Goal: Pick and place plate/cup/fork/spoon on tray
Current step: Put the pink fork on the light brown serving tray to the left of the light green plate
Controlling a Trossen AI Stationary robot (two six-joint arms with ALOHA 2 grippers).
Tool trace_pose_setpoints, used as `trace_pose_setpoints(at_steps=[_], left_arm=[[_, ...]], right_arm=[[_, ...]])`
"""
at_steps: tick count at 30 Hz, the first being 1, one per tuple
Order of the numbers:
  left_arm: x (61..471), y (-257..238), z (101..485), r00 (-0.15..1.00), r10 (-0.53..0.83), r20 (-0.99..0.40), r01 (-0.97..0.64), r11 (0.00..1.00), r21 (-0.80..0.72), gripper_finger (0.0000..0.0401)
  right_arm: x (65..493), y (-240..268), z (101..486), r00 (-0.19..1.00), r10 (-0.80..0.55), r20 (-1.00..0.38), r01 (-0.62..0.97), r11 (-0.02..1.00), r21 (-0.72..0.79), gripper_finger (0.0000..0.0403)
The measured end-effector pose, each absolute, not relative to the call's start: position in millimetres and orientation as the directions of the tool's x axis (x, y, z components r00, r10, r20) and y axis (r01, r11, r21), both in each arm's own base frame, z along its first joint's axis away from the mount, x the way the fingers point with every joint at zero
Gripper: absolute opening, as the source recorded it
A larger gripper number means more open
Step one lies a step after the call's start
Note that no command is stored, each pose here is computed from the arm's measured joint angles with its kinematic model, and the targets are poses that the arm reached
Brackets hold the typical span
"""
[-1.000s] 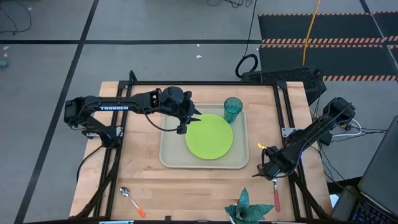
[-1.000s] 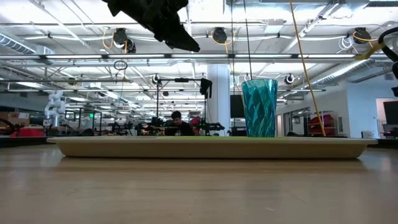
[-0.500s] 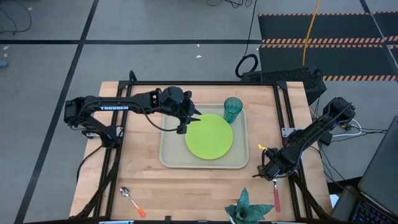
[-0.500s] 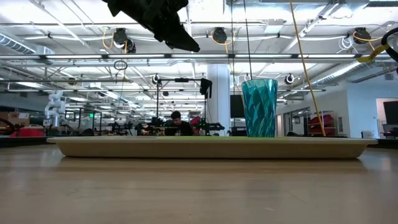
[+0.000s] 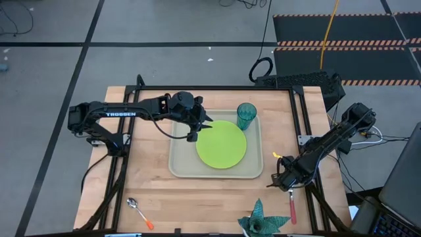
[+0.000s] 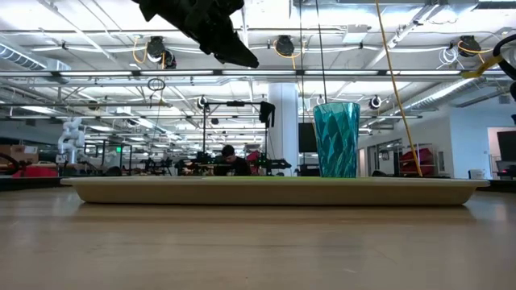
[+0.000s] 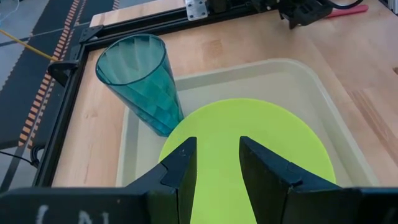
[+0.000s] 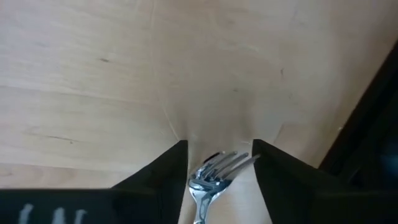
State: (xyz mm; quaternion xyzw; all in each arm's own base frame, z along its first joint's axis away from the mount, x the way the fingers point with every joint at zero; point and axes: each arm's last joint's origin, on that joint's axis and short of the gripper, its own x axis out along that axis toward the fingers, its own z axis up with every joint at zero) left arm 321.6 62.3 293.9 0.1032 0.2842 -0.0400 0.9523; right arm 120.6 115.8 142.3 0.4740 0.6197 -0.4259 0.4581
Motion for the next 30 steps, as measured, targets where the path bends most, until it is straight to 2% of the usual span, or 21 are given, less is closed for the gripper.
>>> trace_pose_setpoints(at_steps=[11,22,30], left_arm=[[321.6,62.3,293.9,0.835,-0.018,-0.55,0.135,0.976,0.174,0.0124],[322.0,62.4,294.5,0.839,-0.016,-0.543,0.133,0.975,0.177,0.0124],[322.5,62.5,295.3,0.845,-0.015,-0.535,0.132,0.975,0.18,0.0124]], right_arm=[[120.2,115.5,142.2,-0.135,0.194,-0.972,0.972,0.216,-0.092,0.0074],[122.0,116.3,144.9,-0.128,0.194,-0.973,0.965,0.25,-0.077,0.0072],[140.2,116.8,166.9,0.027,0.083,-0.996,0.958,0.283,0.049,0.0069]])
